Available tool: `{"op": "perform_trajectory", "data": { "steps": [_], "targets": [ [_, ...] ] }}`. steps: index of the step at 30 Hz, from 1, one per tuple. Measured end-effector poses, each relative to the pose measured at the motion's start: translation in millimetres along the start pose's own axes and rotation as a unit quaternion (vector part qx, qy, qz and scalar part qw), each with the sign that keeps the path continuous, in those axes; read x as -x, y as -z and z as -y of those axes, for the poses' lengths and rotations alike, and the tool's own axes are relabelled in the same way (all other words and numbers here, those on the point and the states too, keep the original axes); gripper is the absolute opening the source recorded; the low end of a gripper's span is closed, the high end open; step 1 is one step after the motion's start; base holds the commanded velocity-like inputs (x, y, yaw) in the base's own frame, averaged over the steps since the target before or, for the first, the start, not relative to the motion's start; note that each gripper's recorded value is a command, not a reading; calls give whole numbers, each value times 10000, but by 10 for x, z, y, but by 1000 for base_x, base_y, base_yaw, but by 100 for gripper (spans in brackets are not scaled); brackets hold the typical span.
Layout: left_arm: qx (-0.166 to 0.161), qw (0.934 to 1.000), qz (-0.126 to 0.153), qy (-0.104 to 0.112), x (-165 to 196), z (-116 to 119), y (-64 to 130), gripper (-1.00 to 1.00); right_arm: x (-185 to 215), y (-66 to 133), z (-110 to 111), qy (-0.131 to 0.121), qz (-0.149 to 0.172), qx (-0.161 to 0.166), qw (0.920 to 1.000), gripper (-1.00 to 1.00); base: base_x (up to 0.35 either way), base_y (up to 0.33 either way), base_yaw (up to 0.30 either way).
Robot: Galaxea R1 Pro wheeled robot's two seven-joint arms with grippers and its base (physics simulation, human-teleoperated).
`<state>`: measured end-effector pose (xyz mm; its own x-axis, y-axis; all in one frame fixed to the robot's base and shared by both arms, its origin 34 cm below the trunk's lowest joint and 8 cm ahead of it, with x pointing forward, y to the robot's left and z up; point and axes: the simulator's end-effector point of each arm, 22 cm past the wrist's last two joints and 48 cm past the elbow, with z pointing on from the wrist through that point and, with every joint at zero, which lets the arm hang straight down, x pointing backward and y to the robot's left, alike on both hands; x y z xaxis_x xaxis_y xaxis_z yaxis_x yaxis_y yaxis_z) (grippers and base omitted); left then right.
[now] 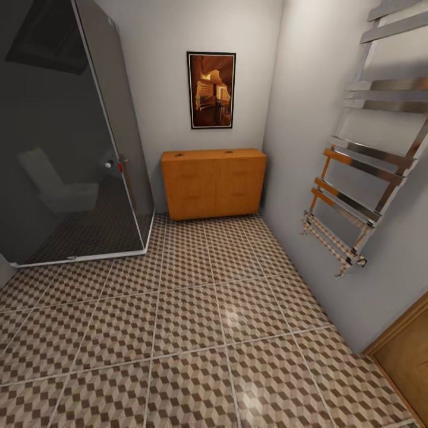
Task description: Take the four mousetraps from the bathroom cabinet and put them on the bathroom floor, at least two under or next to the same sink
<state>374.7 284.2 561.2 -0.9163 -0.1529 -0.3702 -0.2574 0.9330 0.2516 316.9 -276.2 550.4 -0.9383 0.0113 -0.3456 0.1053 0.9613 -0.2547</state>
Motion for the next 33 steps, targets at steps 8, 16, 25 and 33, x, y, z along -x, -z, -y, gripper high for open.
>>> {"op": "perform_trajectory", "data": {
  "steps": [8,16,25,33],
  "targets": [
    [7,10000,-60,-20,-54,-2,-12,100,-57,-2,-8,19,-66,4,10000,100,13,0,0],
    [10,9999,-115,-39,-106,-5,-22,100,-110,0,-18,21,-125,3,9999,100,153,-25,0],
    [15,9999,-124,-43,-115,-12,-25,100,-119,-12,30,28,-132,-32,9999,100,291,-114,0],
    [14,9999,-125,-44,-116,-10,-25,100,-119,-12,31,27,-132,-33,9999,100,307,-125,0]
  ]
}}
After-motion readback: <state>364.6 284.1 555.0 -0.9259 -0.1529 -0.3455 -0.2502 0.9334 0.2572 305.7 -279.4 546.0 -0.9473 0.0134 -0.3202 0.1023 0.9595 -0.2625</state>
